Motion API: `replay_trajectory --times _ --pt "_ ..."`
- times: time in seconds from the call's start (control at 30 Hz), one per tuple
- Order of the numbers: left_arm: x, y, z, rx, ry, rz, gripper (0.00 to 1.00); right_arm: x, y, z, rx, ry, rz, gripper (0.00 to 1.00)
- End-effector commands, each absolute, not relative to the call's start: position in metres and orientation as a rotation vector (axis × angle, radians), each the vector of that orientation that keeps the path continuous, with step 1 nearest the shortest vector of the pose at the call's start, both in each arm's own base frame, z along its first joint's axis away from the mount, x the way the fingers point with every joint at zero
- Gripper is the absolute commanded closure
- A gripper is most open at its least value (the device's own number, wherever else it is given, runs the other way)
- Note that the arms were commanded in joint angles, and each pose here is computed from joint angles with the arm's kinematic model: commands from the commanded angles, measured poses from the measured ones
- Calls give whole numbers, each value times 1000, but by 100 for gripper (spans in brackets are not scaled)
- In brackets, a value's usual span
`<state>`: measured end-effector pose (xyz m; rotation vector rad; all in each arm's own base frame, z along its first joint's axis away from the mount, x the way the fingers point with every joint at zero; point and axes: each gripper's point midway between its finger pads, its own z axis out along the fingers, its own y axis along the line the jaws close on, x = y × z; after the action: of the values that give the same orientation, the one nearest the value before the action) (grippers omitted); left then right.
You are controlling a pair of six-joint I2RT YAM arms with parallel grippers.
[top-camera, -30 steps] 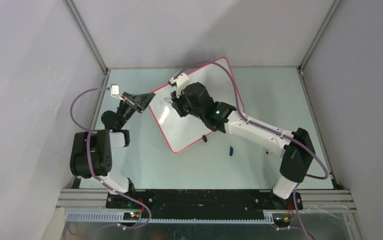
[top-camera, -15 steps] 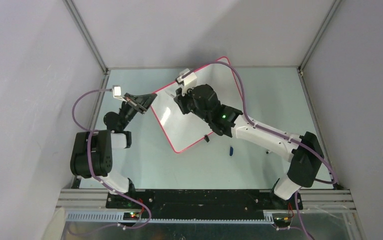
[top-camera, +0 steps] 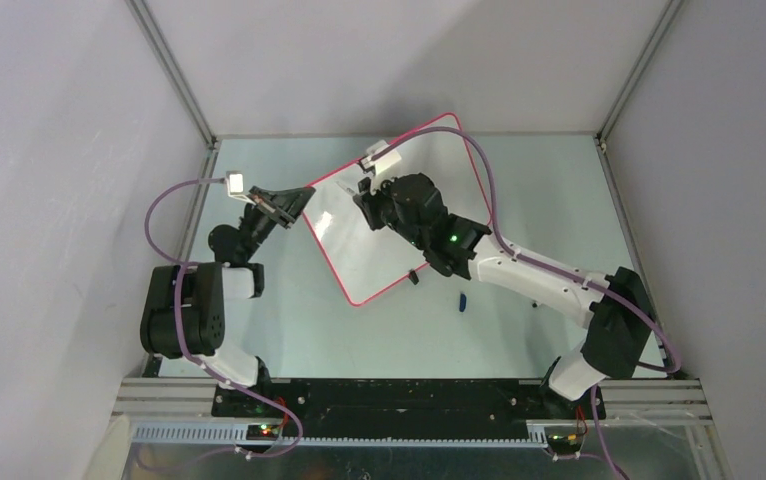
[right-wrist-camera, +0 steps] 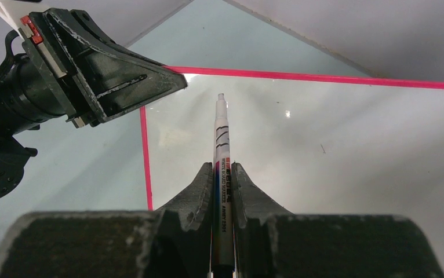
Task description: Write a sentence on the whiteboard
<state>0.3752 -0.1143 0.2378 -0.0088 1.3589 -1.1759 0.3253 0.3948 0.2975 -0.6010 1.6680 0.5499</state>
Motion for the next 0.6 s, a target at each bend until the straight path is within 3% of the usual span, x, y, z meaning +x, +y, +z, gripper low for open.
replay_trajectory --times 0.0,0.57 --pt "368 -128 234 122 1350 -1142 100 325 382 335 -545 1581 554 100" --pt "371 -131 232 100 1350 -1143 99 326 384 327 -568 1612 624 100"
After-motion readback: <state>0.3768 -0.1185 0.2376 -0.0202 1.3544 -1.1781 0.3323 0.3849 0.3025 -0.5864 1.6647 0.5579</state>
